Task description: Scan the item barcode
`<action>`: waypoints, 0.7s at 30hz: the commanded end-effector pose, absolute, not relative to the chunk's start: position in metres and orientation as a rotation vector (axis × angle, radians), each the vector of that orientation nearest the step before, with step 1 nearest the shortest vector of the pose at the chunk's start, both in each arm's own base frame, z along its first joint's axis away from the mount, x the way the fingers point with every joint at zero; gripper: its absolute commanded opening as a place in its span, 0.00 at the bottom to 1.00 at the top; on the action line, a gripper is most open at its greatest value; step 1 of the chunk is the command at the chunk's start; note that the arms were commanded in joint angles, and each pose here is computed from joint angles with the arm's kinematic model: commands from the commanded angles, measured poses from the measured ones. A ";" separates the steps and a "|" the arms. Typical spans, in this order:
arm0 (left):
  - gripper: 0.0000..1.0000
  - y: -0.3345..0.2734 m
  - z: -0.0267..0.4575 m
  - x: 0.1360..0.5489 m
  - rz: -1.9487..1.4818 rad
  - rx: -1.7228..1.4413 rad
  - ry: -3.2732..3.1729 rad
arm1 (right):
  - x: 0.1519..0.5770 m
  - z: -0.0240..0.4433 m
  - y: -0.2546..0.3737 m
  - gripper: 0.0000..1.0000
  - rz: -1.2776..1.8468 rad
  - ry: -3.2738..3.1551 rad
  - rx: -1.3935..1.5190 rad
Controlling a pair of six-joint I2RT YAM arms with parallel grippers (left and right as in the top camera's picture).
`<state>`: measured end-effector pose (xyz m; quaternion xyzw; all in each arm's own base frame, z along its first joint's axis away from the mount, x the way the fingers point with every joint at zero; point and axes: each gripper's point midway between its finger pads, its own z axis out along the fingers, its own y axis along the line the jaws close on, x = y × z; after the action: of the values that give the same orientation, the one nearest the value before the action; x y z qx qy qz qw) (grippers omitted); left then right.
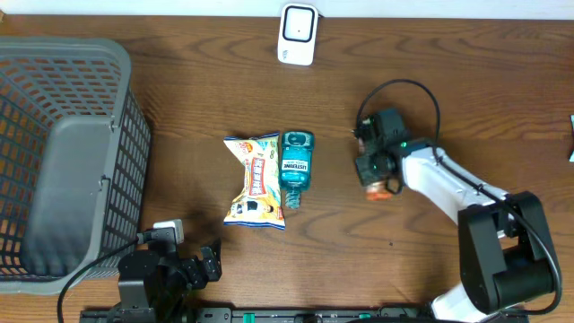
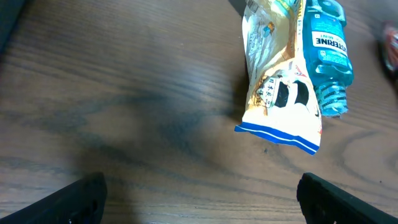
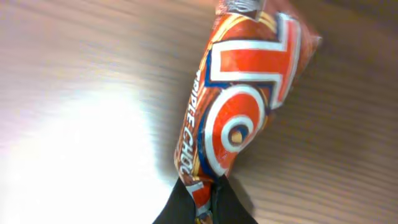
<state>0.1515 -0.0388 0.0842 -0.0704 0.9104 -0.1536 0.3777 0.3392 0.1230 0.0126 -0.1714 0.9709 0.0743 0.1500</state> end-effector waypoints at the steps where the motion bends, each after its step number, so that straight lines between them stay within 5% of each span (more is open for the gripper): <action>1: 0.98 -0.041 0.084 0.149 -0.402 -0.167 2.336 | 0.320 0.073 0.207 0.01 1.089 2.598 -0.621; 8: 0.98 -0.041 0.084 0.149 -0.402 -0.167 2.336 | 0.295 0.125 0.231 0.01 1.598 2.303 -0.728; 21: 0.98 -0.041 0.084 0.149 -0.402 -0.167 2.336 | 0.281 0.123 0.244 0.01 1.643 2.295 -0.784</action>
<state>0.1515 -0.0389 0.0842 -0.0703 0.9105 -0.1538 0.3775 0.2854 0.2423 0.1238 -0.2600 0.7883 0.5469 0.1088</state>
